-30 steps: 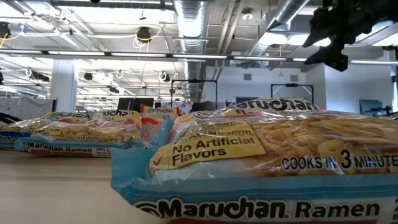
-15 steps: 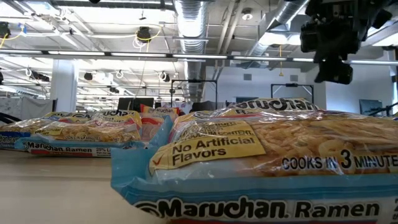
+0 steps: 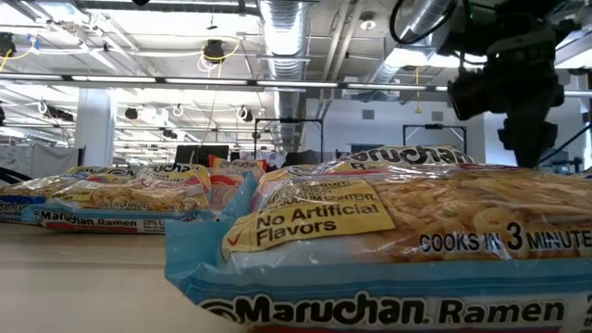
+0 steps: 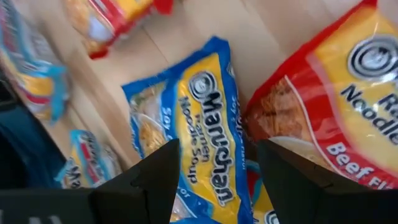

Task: Sort Maruchan noodles
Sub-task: Put the blue noodle pack into the black bin, then put the light blue noodle pack into the white bin

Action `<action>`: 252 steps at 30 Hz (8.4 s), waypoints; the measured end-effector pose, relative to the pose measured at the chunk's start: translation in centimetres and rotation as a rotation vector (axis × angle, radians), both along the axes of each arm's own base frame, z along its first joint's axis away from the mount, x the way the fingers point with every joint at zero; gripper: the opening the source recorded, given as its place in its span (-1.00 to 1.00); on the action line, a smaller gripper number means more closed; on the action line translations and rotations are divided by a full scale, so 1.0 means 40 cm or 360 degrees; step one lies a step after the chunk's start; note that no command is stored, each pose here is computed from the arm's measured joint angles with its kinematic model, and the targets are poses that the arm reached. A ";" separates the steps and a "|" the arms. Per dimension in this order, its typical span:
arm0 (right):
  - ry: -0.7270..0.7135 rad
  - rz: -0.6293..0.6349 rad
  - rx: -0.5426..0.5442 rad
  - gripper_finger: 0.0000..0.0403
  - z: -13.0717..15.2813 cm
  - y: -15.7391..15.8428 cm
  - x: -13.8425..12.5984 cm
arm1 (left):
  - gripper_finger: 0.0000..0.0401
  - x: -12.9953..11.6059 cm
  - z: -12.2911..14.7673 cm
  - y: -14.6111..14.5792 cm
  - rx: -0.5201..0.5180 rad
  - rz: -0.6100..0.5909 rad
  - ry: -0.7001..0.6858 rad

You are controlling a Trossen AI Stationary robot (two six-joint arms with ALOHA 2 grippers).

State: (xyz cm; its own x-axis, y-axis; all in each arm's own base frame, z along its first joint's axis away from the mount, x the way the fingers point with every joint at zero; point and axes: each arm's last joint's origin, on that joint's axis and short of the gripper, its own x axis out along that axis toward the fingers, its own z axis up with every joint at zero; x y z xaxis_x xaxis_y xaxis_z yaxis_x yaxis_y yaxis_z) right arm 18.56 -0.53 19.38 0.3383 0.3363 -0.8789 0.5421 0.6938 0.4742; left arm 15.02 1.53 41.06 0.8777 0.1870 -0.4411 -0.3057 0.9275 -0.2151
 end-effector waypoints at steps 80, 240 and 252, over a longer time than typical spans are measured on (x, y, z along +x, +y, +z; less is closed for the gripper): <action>0.0187 0.0311 -0.0928 -0.95 0.236 0.030 0.156 | -0.39 0.000 0.000 0.000 -0.0002 0.0006 0.0000; 0.0046 -0.0061 -0.0871 -0.40 0.386 -0.125 0.012 | -0.39 -0.041 0.082 0.005 0.0098 0.0166 -0.0138; 0.0010 -0.0085 -0.0505 -0.40 0.327 0.003 -0.071 | -0.39 -0.047 0.068 0.005 0.0095 0.0163 -0.0035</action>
